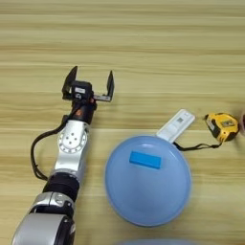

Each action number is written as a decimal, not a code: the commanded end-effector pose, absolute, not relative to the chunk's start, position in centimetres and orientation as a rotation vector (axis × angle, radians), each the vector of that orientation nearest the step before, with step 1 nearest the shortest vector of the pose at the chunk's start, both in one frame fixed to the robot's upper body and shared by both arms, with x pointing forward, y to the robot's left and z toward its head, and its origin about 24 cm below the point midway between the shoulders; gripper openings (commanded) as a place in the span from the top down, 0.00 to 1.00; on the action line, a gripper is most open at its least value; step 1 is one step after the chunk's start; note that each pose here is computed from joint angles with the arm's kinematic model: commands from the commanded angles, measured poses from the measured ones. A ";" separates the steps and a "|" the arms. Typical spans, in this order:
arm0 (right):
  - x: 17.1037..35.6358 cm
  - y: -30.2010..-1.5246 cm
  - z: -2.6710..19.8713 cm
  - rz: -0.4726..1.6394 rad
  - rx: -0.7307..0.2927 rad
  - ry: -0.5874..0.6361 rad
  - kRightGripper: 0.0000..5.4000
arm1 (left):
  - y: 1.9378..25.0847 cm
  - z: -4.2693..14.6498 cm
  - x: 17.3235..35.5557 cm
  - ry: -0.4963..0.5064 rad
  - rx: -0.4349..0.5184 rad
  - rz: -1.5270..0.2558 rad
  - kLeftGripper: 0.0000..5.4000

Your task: Move the objects on the table

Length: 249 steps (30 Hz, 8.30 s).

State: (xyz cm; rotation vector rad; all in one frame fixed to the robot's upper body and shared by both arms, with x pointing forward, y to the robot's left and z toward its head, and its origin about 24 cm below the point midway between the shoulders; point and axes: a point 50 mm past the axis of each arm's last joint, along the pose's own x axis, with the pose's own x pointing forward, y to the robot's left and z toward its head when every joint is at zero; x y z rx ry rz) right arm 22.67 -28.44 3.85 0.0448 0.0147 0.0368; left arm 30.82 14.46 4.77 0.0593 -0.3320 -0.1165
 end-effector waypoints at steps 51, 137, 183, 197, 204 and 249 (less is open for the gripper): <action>23.3 -17.2 13.7 0.618 -0.134 -0.357 0.20 | 14.2 5.2 31.0 -0.352 0.064 -0.113 0.00; 18.2 -20.0 5.1 1.164 -0.230 0.188 0.01 | 13.8 5.3 30.9 -0.355 0.065 -0.118 0.00; 26.5 -24.6 0.5 0.187 -0.141 0.393 0.01 | 13.4 5.2 31.0 -0.353 0.061 -0.121 0.00; 26.6 -24.9 1.3 0.196 -0.147 0.334 0.24 | 13.4 5.3 31.0 -0.358 0.063 -0.121 0.00; 26.6 -25.0 2.3 0.226 -0.159 0.281 0.24 | 13.5 5.3 31.0 -0.357 0.063 -0.120 0.00; 17.5 -25.1 2.9 1.114 -0.382 0.433 0.24 | 13.5 5.3 31.1 -0.352 0.065 -0.122 0.00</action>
